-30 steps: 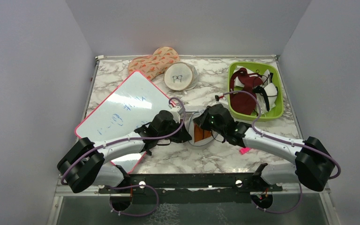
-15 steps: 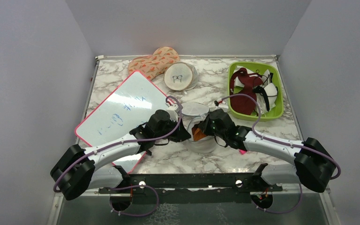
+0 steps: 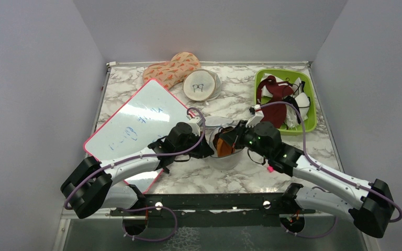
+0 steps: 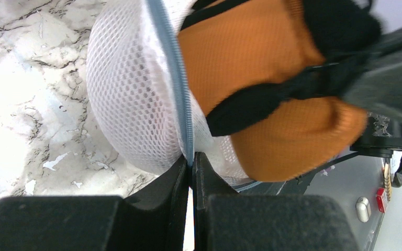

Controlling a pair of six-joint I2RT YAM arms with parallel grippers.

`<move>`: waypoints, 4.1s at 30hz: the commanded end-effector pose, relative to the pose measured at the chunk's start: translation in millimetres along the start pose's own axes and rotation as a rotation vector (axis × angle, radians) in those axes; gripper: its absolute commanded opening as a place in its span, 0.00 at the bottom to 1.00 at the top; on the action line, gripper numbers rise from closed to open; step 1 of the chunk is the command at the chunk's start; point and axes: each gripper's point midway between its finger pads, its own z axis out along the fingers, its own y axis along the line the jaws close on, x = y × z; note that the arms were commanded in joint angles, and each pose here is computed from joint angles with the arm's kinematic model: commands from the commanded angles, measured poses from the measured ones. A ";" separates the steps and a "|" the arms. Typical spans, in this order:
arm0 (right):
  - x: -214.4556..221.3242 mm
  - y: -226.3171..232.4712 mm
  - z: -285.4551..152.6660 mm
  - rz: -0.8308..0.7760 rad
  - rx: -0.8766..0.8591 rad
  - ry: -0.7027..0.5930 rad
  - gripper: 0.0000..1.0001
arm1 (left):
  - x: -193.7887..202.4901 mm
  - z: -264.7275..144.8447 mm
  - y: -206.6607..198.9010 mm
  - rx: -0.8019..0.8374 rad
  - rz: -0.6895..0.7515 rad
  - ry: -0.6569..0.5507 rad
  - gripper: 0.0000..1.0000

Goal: Unzip the laundry bag and remove the bra

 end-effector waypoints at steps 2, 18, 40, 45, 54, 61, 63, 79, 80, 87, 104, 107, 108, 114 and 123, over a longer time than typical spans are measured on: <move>-13.5 21.3 -10.8 0.201 -0.078 -0.061 0.01 | -2.9 2.5 -8.9 0.034 0.018 0.005 0.00; -106.2 81.0 -61.9 0.053 -0.165 -0.250 0.01 | 1.2 5.2 -6.4 0.034 0.008 0.015 0.00; -185.8 12.4 -90.5 -0.436 0.394 -0.438 0.01 | -3.2 2.6 -9.8 0.039 0.023 0.004 0.00; -210.7 -14.1 -70.1 -0.539 0.573 -0.468 0.01 | -5.2 3.7 -11.1 0.041 0.025 0.002 0.00; -274.5 -130.2 -10.3 -0.454 0.722 -0.365 0.01 | -8.6 7.0 -14.0 0.045 0.029 0.008 0.00; -307.8 -184.0 -1.3 -0.506 0.952 -0.276 0.01 | -12.3 4.4 -19.8 0.055 0.035 0.006 0.00; -299.8 -198.9 -3.9 -0.528 1.018 -0.222 0.01 | -11.9 3.4 -17.7 0.046 0.035 0.001 0.00; -160.2 -309.3 -21.9 -0.438 1.326 0.173 0.01 | -7.1 8.8 -17.7 0.059 0.029 0.019 0.00; -159.5 -312.4 -24.7 -0.415 1.334 0.164 0.01 | -7.0 8.3 -17.3 0.058 0.028 0.019 0.00; -138.9 -343.2 -37.6 -0.306 1.365 0.175 0.01 | -6.9 7.7 -16.2 0.051 0.036 0.018 0.00; -165.6 -296.0 -21.0 -0.237 0.998 -0.012 0.24 | -8.7 8.3 -17.6 0.051 0.040 0.020 0.00; -178.4 -275.7 -26.2 -0.245 0.938 -0.061 0.39 | -9.0 7.0 -17.9 0.052 0.033 0.009 0.00; -182.3 -271.4 -28.5 -0.251 0.931 -0.073 0.41 | -9.2 7.2 -17.8 0.053 0.033 0.007 0.00; -201.4 -240.4 -40.3 -0.269 0.863 -0.108 0.52 | -8.0 5.5 -17.7 0.051 0.025 0.004 0.01; -176.5 -139.0 -10.0 -0.328 0.256 -0.057 0.55 | -12.6 5.7 -19.0 0.037 0.052 0.011 0.14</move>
